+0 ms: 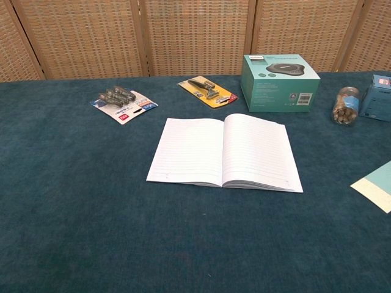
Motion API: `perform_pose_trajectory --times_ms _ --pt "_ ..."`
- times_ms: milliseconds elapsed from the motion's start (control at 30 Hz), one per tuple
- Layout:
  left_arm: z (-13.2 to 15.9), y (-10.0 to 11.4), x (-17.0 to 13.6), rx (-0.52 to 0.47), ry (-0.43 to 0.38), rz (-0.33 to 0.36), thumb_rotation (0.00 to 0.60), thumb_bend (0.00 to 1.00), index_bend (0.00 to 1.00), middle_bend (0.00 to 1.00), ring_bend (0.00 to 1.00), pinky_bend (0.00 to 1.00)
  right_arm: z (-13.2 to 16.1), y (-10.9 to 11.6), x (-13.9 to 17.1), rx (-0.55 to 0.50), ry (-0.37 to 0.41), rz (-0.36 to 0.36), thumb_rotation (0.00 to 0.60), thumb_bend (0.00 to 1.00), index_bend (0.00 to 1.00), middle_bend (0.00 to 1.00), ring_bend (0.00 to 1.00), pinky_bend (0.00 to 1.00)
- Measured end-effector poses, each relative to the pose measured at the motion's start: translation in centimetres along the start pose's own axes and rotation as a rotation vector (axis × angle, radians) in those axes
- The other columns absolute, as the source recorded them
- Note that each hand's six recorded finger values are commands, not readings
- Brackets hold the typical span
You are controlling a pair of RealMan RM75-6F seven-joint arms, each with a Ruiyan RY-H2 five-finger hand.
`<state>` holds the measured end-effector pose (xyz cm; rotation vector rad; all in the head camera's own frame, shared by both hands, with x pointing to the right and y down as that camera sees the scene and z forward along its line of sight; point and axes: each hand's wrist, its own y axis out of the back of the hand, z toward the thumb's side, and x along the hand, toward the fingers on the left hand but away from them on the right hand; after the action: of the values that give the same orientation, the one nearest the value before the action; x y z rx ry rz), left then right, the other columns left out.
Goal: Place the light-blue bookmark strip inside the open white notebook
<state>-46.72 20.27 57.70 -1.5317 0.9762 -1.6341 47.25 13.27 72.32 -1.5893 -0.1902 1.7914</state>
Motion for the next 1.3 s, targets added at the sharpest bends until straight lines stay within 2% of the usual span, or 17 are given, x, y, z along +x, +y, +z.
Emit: perform_pose_trajectory --times_ms 233,400,767,833,867,933,1000,1033,1067,1100,1200,1300 --pt "0.7 0.0 -0.5 -0.032 0.022 -0.024 0.6 0.0 0.0 0.0 0.0 0.0 -1.2 -1.1 1.3 0.027 -0.023 0.053 0.6 1.0 0.21 0.14 0.0 0.0" --pt "0.3 0.0 -0.4 -0.005 0.015 -0.023 0.6 0.0 0.0 0.0 0.0 0.0 -1.6 -1.9 2.3 0.042 -0.032 0.099 0.6 1.0 0.23 0.15 0.0 0.0" --pt "0.3 0.0 -0.5 0.001 -0.006 -0.006 0.6 0.0 0.0 0.0 0.0 0.0 -2.3 -2.5 5.3 0.052 -0.05 0.134 0.6 1.0 0.23 0.15 0.0 0.0" --pt "0.3 0.0 -0.5 0.001 -0.007 -0.004 0.6 0.0 0.0 0.0 0.0 0.0 -2.2 -2.5 5.8 0.047 -0.05 0.138 0.6 1.0 0.23 0.13 0.0 0.0" --pt "0.3 0.1 -0.5 0.001 -0.009 -0.002 0.6 0.0 0.0 0.0 0.0 0.0 -2.1 -2.4 5.9 0.041 -0.048 0.135 0.6 1.0 0.22 0.08 0.0 0.0" --pt "0.3 0.1 -0.5 0.002 -0.009 0.0 0.6 0.0 0.0 0.0 0.0 0.0 -1.8 -1.9 6.1 0.024 -0.045 0.106 0.6 0.98 0.13 0.01 0.0 0.0" --pt "0.3 0.1 -0.5 0.005 -0.008 0.001 0.6 0.0 0.0 0.0 0.0 0.0 -1.7 -1.1 6.2 0.002 -0.046 0.056 0.6 0.62 0.02 0.0 0.0 0.0" --pt "0.3 0.1 -0.5 0.009 -0.008 0.001 0.6 0.0 0.0 0.0 0.0 0.0 -1.7 -0.7 6.2 -0.011 -0.046 0.029 0.6 0.32 0.0 0.0 0.0 0.0" --pt "0.4 0.1 -0.5 0.012 -0.009 0.001 0.6 0.0 0.0 0.0 0.0 0.0 -1.6 -0.2 6.2 -0.029 -0.046 -0.001 0.6 0.08 0.0 0.0 0.0 0.0" --pt "0.4 0.0 -0.5 0.015 -0.011 0.0 0.6 0.0 0.0 0.0 0.0 0.0 -1.6 0.5 6.2 -0.056 -0.044 -0.042 0.6 0.01 0.0 0.0 0.0 0.0" --pt "0.6 0.0 -0.5 0.019 -0.015 -0.003 0.6 0.0 0.0 0.0 0.0 0.0 -1.3 1.6 6.3 -0.123 -0.019 -0.111 0.6 0.0 0.0 0.0 0.0 0.0" --pt "0.5 0.0 -0.5 0.018 -0.013 -0.005 0.6 0.0 0.0 0.0 0.0 0.0 -0.5 1.7 6.5 -0.167 0.032 -0.116 0.6 0.0 0.0 0.0 0.0 0.0"
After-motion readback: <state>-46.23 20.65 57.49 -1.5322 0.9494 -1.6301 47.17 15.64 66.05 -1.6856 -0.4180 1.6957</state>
